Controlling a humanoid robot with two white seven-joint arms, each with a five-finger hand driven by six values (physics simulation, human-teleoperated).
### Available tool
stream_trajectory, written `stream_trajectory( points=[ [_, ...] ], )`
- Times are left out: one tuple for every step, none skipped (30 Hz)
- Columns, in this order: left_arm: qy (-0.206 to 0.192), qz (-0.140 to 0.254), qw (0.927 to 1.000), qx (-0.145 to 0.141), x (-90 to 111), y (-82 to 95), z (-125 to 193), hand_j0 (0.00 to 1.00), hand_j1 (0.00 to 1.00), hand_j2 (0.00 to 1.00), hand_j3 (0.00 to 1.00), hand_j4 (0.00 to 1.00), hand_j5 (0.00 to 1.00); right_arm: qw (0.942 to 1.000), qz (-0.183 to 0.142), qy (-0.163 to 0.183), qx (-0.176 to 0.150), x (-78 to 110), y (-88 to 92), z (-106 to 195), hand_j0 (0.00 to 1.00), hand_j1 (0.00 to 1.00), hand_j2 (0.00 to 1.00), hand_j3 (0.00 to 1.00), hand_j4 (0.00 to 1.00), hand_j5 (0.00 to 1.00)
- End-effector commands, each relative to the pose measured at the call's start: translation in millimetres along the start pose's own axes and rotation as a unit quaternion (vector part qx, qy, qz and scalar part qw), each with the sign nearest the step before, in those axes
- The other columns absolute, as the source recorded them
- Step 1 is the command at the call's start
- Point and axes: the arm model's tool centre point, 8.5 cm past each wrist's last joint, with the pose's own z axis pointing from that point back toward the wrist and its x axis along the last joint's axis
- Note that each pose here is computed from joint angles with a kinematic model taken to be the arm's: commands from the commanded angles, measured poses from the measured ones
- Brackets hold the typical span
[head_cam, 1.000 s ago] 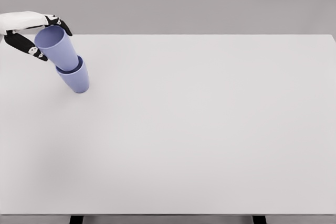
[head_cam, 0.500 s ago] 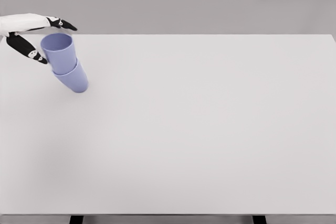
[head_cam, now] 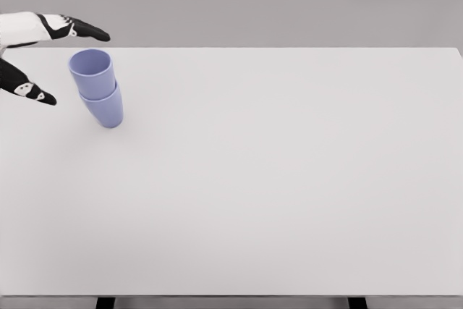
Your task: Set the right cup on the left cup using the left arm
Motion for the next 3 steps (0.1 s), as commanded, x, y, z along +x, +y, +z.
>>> stream_trajectory(
  points=[
    [-0.081, -0.003, 0.9967, -0.005, 50.7, 1.0, -15.2, 1.00, 1.00, 1.00, 1.00, 1.00, 1.00, 1.0000, 0.000, 0.000, 0.000, 0.0, 0.0, 0.0, 1.00, 1.00, 1.00, 1.00, 1.00, 1.00],
    [-0.098, 0.002, 0.9952, -0.011, 54.7, -5.4, -24.8, 1.00, 1.00, 1.00, 1.00, 1.00, 1.00, 1.0000, 0.000, 0.000, 0.000, 0.0, 0.0, 0.0, 1.00, 1.00, 1.00, 1.00, 1.00, 1.00],
    [-0.123, 0.016, 0.9922, -0.014, 55.2, -15.7, -43.0, 1.00, 1.00, 1.00, 1.00, 1.00, 1.00, 1.0000, 0.000, 0.000, 0.000, 0.0, 0.0, 0.0, 1.00, 1.00, 1.00, 1.00, 1.00, 1.00]
  ],
)
